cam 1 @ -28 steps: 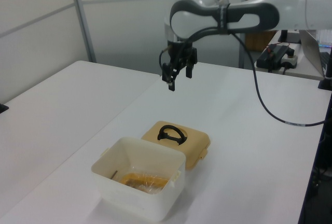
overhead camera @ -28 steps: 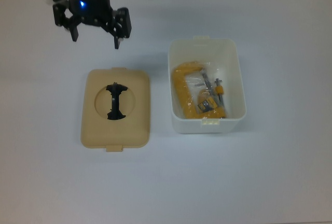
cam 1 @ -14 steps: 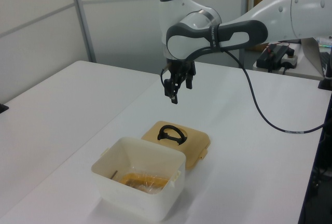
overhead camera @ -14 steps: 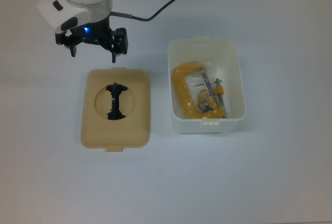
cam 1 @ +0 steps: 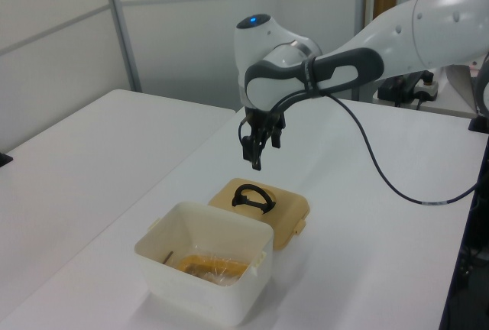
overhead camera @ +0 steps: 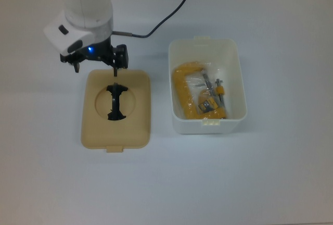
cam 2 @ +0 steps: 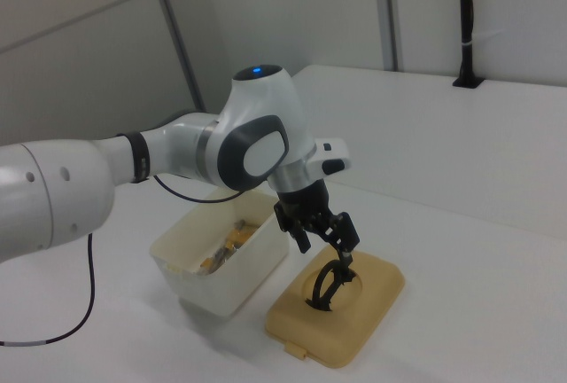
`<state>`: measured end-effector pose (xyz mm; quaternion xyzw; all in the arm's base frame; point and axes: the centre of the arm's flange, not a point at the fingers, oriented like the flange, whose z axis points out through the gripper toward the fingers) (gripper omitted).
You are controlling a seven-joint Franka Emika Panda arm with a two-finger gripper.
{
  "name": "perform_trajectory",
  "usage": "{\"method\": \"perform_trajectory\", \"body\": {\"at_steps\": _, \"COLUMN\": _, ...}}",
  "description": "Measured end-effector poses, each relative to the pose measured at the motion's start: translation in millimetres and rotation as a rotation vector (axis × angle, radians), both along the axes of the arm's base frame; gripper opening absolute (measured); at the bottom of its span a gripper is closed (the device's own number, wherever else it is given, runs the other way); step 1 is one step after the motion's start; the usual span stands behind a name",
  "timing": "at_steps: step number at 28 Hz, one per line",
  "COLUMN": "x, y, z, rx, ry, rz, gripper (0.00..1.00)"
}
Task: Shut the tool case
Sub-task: 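Lower the gripper and close it on the black lid handle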
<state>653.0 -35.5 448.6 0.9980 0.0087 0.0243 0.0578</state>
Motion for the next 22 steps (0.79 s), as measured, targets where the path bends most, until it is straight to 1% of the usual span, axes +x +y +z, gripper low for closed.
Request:
{"method": "perform_trajectory", "body": {"at_steps": 3, "x": 3, "y": 2, "z": -10, "rx": 0.004, "ry": 0.006, "rz": 0.004, "gripper": 1.0}}
{"method": "perform_trajectory", "body": {"at_steps": 7, "x": 7, "y": 9, "z": -19, "rx": 0.029, "ry": 0.001, "rz": 0.006, "gripper": 1.0}}
{"method": "perform_trajectory", "body": {"at_steps": 10, "x": 9, "y": 14, "z": -23, "rx": 0.039, "ry": 0.0, "rz": 0.009, "gripper": 1.0}}
{"method": "perform_trajectory", "body": {"at_steps": 13, "x": 9, "y": 18, "z": -26, "rx": 0.041, "ry": 0.003, "rz": 0.013, "gripper": 0.96}}
{"method": "perform_trajectory", "body": {"at_steps": 19, "x": 15, "y": 24, "z": -43, "rx": 0.043, "ry": 0.0, "rz": 0.025, "gripper": 0.94}}
{"method": "perform_trajectory", "body": {"at_steps": 20, "x": 16, "y": 25, "z": -46, "rx": 0.044, "ry": 0.0, "rz": 0.027, "gripper": 0.92}}
{"method": "perform_trajectory", "body": {"at_steps": 22, "x": 18, "y": 27, "z": -54, "rx": 0.044, "ry": 0.005, "rz": 0.031, "gripper": 0.92}}
